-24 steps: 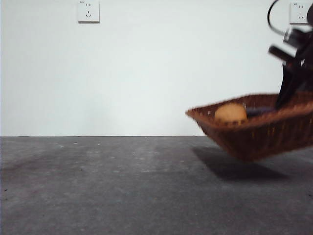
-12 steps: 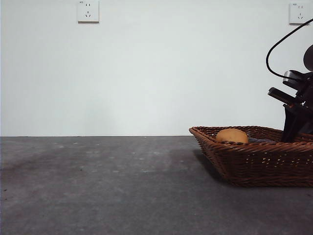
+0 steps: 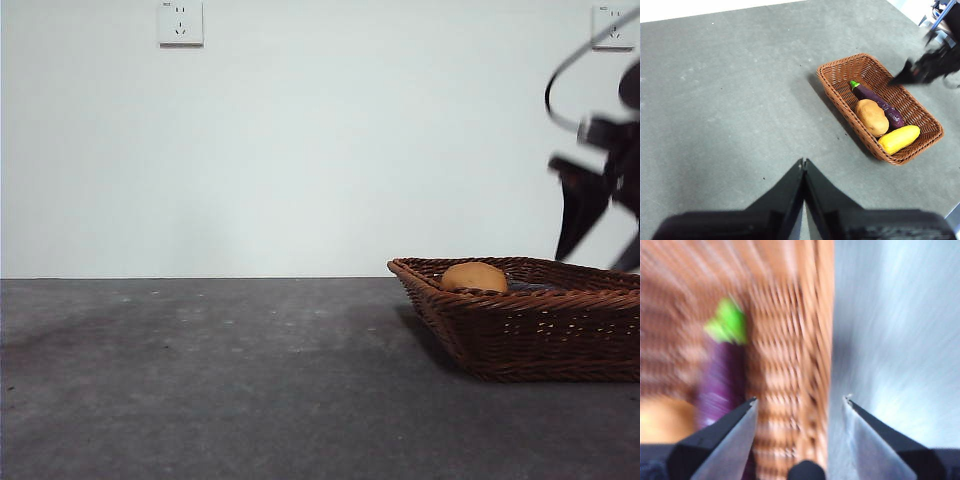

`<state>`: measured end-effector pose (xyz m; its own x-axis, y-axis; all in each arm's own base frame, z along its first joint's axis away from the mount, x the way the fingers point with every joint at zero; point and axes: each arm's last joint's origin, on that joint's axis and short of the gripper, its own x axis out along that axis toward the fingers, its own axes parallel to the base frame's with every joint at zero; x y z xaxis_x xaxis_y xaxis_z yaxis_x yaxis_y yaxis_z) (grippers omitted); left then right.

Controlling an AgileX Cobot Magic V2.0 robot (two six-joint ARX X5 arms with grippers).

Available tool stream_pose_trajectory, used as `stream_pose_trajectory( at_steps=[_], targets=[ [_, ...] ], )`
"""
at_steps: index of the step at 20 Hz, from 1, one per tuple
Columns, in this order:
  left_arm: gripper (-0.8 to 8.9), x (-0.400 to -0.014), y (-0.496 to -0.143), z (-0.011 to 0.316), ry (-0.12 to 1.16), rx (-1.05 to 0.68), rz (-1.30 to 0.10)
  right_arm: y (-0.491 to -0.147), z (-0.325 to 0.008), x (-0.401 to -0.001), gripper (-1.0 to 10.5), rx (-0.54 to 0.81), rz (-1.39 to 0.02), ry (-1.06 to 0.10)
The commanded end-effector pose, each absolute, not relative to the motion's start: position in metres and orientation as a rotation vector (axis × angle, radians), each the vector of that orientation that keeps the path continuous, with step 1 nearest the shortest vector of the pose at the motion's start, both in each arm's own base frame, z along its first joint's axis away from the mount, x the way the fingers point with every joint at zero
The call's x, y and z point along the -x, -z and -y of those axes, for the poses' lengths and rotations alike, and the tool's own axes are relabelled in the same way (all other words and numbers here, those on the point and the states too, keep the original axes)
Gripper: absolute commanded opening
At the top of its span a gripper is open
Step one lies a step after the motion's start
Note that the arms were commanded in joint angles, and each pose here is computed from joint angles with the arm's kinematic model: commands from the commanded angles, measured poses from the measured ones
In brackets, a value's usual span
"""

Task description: Help me put the vegetables on the table into the basket

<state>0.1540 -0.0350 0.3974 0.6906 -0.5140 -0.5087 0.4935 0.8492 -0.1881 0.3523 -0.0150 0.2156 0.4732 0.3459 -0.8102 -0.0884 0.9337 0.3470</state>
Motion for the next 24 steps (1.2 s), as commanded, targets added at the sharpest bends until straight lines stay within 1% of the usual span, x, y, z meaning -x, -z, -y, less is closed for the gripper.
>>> stream_pose_trajectory(
  at_steps=[1, 3, 5, 6, 8, 11, 12, 13, 14, 18, 20, 24],
  targets=[
    [-0.08, -0.155, -0.397, 0.035, 0.567, 0.022, -0.571, -0.26, 0.014, -0.341, 2.8, -0.255, -0.964, -0.274],
    [-0.08, -0.155, -0.397, 0.035, 0.567, 0.022, -0.57, -0.297, 0.01, -0.316, 2.7, -0.253, -0.941, -0.327],
    [-0.07, -0.155, -0.398, 0.035, 0.567, 0.021, -0.569, -0.327, 0.001, -0.284, 1.3, -0.255, -0.927, -0.447],
    [-0.07, -0.155, -0.397, 0.035, 0.567, 0.022, -0.569, -0.339, -0.005, -0.266, 1.2, -0.241, -0.925, -0.486],
    [-0.07, -0.155, -0.397, 0.035, 0.568, 0.022, -0.569, -0.356, -0.014, -0.232, 1.2, -0.204, -0.938, -0.528],
    [-0.07, -0.155, -0.397, 0.035, 0.568, 0.022, -0.57, -0.37, -0.024, -0.196, 1.2, -0.17, -0.95, -0.58],
    [-0.07, -0.155, -0.397, 0.035, 0.568, 0.022, -0.57, -0.373, -0.026, -0.185, 0.8, -0.155, -0.95, -0.587],
    [-0.07, -0.155, -0.397, 0.035, 0.568, 0.022, -0.57, -0.376, -0.027, -0.175, 0.1, -0.131, -0.953, -0.588],
    [-0.07, -0.155, -0.397, 0.035, 0.568, 0.022, -0.57, -0.378, -0.027, -0.166, -0.1, -0.106, -0.962, -0.58],
    [-0.07, -0.154, -0.397, 0.035, 0.568, 0.023, -0.575, -0.379, -0.023, -0.141, -0.1, -0.034, -1.023, -0.491],
    [-0.07, -0.154, -0.397, 0.035, 0.568, 0.023, -0.577, -0.382, -0.021, -0.135, -0.1, -0.004, -1.006, -0.442],
    [-0.04, -0.154, -0.397, 0.035, 0.567, 0.023, -0.576, -0.382, -0.021, -0.133, -0.1, -0.021, -1.006, -0.427]
  ],
)
